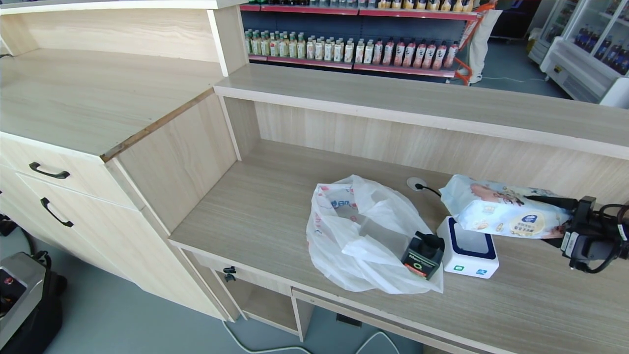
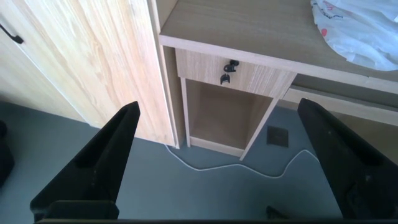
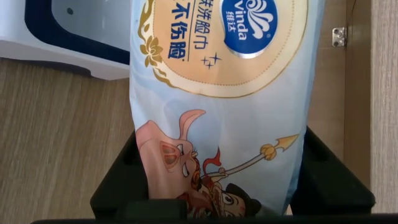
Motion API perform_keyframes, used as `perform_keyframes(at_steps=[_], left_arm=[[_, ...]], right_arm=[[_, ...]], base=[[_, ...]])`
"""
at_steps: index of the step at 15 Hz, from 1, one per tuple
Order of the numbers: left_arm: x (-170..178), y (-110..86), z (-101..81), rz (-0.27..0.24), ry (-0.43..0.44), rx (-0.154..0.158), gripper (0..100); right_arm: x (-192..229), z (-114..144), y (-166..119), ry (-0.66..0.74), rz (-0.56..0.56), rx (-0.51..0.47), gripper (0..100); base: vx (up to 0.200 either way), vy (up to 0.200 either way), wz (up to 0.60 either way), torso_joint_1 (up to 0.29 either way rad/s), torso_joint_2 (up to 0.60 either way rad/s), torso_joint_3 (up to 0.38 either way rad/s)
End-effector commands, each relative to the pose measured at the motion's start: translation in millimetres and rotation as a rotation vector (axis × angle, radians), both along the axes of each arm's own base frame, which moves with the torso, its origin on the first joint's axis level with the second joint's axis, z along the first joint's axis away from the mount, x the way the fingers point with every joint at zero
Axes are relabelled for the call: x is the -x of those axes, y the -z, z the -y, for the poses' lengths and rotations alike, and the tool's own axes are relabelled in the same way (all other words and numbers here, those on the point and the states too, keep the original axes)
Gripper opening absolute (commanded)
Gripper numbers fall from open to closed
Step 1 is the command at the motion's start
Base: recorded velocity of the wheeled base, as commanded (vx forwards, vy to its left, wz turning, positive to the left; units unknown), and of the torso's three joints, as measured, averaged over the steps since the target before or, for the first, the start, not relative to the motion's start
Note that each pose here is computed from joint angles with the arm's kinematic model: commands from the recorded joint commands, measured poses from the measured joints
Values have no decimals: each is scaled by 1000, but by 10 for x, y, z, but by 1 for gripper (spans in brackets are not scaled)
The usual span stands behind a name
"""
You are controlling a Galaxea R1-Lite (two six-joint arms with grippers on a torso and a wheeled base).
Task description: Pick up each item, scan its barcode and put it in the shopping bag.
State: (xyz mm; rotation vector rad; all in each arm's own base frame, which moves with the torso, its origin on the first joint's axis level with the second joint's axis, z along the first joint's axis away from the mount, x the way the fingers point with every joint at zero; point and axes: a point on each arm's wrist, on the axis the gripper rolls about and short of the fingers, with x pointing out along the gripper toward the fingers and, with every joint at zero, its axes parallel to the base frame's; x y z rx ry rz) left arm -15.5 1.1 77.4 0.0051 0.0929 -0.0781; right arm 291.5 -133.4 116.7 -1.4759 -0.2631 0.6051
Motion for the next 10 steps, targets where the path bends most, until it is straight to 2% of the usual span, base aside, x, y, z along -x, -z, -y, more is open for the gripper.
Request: perform_keyframes(at_steps=[1,3,5,8,10], left_arm=[[-1,0,0,-1,0,0,100],[-1,0,0,0,0,-1,100],[-1,0,0,-1,0,0,100],[-1,0,0,-1,0,0,100],[-1,0,0,-1,0,0,100]], right_arm=[[-2,-48,-108,-8,2,-11,0],[91,-332,-517,-58,-29,-87,0],[395,-593,-876,-77,-94,-194,0],[605,-909,-1261,-145,-177,-303,0],[607,-1034,-1331,-180,-243,-374,0]], base=[[0,0,0,0,0,0],[0,0,0,0,0,0],[0,0,0,0,0,0],[0,0,0,0,0,0],[0,0,0,0,0,0]])
